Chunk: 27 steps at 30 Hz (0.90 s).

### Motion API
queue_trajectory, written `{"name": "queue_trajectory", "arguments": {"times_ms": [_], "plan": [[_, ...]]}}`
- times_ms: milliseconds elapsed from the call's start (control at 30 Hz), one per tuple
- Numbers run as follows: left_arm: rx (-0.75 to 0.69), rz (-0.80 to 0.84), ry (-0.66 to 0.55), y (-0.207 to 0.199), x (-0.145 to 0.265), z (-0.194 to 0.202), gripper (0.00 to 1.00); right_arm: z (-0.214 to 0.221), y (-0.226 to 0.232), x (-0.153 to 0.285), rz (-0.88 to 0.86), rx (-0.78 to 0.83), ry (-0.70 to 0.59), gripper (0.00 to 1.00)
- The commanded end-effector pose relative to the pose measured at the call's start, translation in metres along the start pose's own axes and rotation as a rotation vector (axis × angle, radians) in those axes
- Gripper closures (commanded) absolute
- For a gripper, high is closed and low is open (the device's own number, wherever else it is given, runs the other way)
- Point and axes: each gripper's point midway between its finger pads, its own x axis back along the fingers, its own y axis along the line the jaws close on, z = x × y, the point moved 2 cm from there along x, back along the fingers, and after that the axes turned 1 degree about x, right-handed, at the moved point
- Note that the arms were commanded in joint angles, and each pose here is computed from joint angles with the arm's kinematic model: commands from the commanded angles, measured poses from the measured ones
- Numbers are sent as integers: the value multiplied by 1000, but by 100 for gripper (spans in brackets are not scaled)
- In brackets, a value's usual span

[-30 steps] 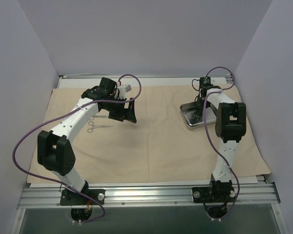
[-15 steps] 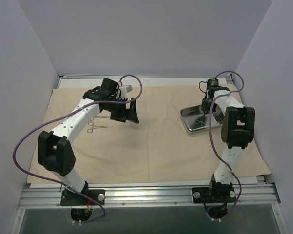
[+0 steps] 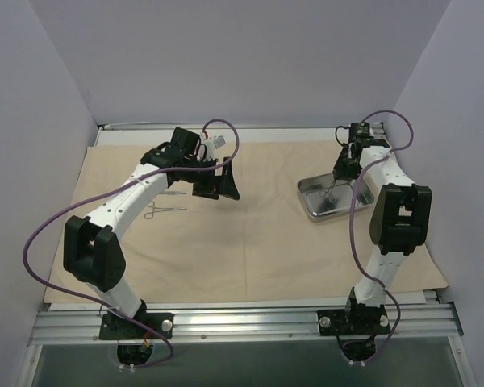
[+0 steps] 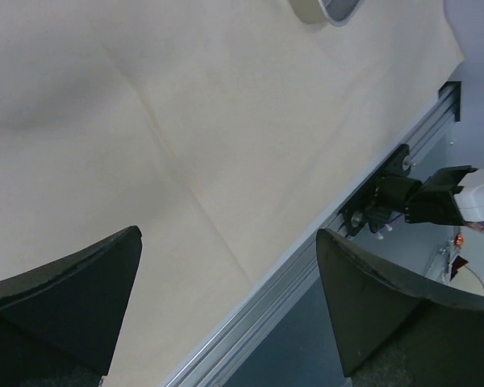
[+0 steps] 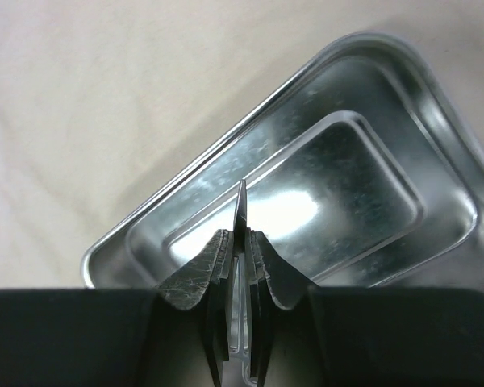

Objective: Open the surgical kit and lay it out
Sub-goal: Pick up the medical item from the container, then place the medical item in the surgical kit.

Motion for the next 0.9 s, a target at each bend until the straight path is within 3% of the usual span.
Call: {"name": "queue_trajectory", "arguments": {"times_ms": [0, 133, 433, 700, 867], "plan": [[-21, 162, -52, -33, -5, -18, 0, -14, 35, 52, -118, 5, -54, 100], [1, 248, -76, -51, -13, -29, 8, -6, 69, 79, -196, 49, -68, 100], [5, 253, -63, -76, -41, -35, 10, 19, 129, 125, -380, 101, -69, 100], [30, 307, -62, -98, -62, -36, 13, 40, 156, 146, -452, 145, -55, 100], [34, 306, -47, -102, -74, -35, 20, 48, 167, 152, -489, 153, -41, 100]]}}
